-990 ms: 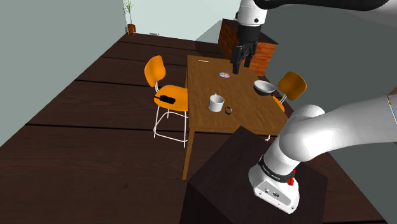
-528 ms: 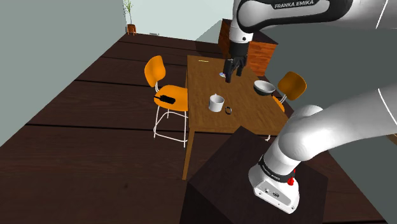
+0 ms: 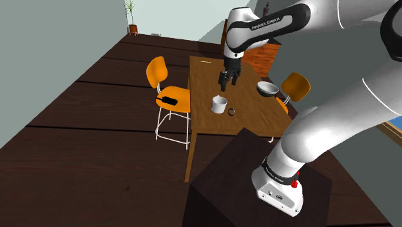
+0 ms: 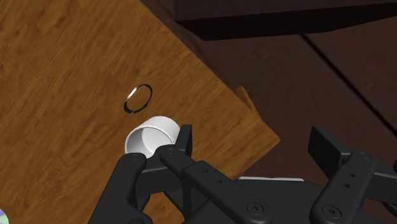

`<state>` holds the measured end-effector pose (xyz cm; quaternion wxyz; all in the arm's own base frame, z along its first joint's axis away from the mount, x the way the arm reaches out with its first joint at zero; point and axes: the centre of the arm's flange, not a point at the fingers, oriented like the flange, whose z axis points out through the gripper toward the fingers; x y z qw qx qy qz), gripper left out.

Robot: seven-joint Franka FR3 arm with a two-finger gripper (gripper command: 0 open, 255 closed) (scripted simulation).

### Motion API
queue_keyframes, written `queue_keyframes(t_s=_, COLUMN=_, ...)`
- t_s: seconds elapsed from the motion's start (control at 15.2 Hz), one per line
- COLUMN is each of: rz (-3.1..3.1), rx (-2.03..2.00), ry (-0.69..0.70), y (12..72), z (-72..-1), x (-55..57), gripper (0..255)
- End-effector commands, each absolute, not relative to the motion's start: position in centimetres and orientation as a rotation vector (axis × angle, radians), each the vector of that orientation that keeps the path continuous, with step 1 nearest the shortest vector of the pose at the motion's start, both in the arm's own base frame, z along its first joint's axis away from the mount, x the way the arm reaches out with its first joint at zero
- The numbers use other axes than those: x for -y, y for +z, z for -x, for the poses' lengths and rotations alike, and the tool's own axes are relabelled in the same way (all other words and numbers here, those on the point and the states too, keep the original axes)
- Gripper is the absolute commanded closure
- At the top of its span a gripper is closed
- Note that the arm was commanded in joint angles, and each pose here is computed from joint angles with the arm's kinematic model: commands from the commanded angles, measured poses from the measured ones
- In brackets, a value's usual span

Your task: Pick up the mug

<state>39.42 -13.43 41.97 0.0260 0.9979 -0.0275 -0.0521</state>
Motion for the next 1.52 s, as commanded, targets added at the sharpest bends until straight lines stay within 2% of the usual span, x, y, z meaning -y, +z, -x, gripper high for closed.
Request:
queue_keyframes(t_s=0.0, rz=-3.084, rx=0.092, ry=-0.157, y=39.8, z=-40.6, x=14.6, gripper=0)
queue_keyframes(t_s=1.19, rz=-3.086, rx=0.156, ry=-0.147, y=21.3, z=-50.5, x=25.5, gripper=0)
queue_keyframes(t_s=1.45, rz=-3.086, rx=0.156, ry=-0.147, y=19.2, z=-50.5, x=25.5, gripper=0)
